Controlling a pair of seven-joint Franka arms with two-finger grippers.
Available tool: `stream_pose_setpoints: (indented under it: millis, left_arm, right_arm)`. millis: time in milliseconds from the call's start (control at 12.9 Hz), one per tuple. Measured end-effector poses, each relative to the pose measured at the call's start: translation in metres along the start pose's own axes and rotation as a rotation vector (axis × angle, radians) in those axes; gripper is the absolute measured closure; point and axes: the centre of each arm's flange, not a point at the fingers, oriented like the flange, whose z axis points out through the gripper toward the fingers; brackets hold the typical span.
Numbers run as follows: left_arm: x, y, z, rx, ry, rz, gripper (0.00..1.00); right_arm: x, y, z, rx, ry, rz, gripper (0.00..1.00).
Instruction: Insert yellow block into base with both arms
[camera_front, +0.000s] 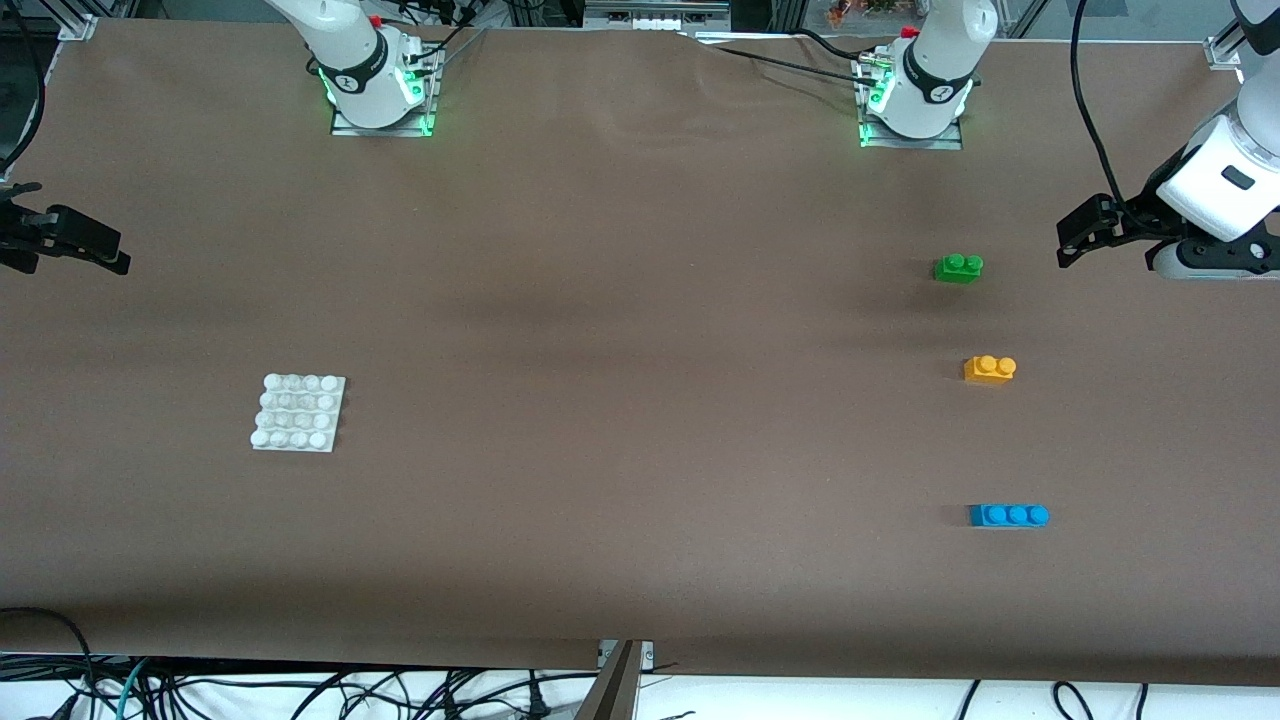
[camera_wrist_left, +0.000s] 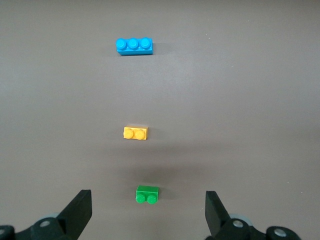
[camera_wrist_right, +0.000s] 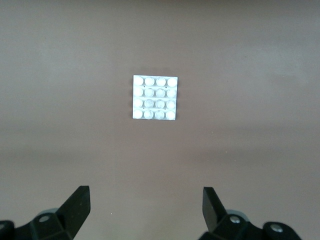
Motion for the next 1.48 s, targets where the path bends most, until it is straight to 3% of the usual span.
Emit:
stream_pose_setpoints:
  millis: [1477]
  left_arm:
    - [0.0057,-0.0019,-0.0039,-0.002,-0.006,-0.003,0.0]
  right_arm:
    - [0.0008,-0.0005,0.0015,0.0,-0.003,-0.001,0.0]
